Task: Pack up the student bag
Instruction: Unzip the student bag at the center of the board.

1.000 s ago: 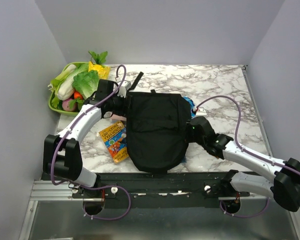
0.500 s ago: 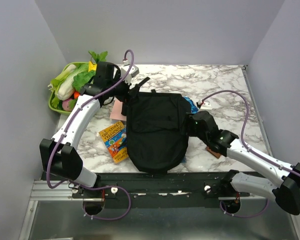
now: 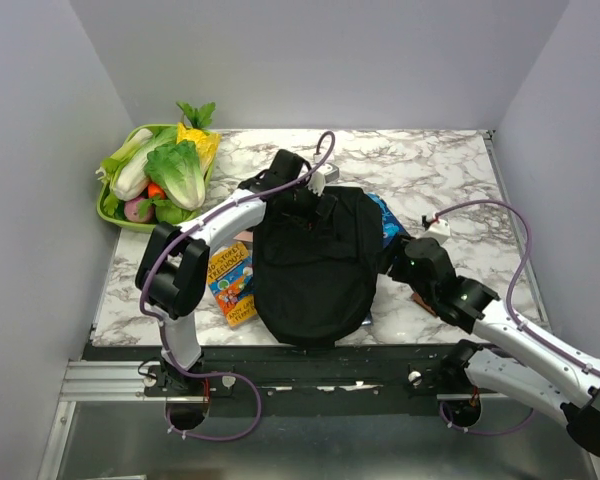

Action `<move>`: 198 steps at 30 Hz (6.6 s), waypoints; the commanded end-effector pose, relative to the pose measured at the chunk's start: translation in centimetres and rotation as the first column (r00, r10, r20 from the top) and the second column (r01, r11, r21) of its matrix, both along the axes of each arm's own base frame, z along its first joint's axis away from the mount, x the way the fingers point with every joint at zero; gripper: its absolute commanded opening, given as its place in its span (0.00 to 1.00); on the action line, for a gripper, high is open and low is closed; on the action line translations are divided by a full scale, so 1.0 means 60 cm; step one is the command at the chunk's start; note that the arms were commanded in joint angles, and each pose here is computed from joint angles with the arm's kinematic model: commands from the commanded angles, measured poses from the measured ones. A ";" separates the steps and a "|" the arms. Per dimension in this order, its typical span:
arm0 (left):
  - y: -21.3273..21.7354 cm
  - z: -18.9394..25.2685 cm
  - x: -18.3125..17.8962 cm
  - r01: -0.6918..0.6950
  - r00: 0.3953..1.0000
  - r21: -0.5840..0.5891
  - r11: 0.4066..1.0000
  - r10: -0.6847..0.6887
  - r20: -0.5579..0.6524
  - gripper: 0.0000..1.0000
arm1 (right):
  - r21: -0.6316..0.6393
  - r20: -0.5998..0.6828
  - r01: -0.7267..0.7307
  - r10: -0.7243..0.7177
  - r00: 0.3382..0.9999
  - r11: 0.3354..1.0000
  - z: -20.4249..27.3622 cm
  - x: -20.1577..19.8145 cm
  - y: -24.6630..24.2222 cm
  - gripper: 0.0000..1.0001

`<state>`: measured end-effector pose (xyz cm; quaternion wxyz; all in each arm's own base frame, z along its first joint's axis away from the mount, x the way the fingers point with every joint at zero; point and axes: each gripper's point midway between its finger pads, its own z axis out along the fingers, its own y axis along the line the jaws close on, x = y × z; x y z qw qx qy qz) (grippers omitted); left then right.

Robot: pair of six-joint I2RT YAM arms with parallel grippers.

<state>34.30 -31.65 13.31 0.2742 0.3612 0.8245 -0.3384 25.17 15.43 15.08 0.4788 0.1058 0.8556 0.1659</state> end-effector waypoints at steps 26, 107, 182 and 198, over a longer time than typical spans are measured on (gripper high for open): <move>-0.070 -0.061 0.010 -0.432 0.881 -0.024 0.901 0.417 -0.223 0.73 | 0.052 -0.007 0.078 -0.078 0.997 0.996 -0.015 -0.028 -0.034 0.55; -0.079 0.027 -0.032 -0.392 0.914 -0.062 0.918 0.381 -0.140 0.00 | -0.136 -0.023 -0.074 0.072 0.997 0.988 -0.066 0.097 0.082 0.59; -0.006 0.033 -0.021 -0.359 0.933 -0.084 0.929 0.354 -0.068 0.00 | 0.059 -0.174 -0.204 0.211 0.962 0.977 -0.091 0.035 0.169 0.68; -0.008 0.028 -0.028 -0.346 0.937 -0.083 0.935 0.339 -0.083 0.00 | -0.269 -0.070 -0.141 0.126 0.990 0.953 -0.080 0.087 0.128 0.64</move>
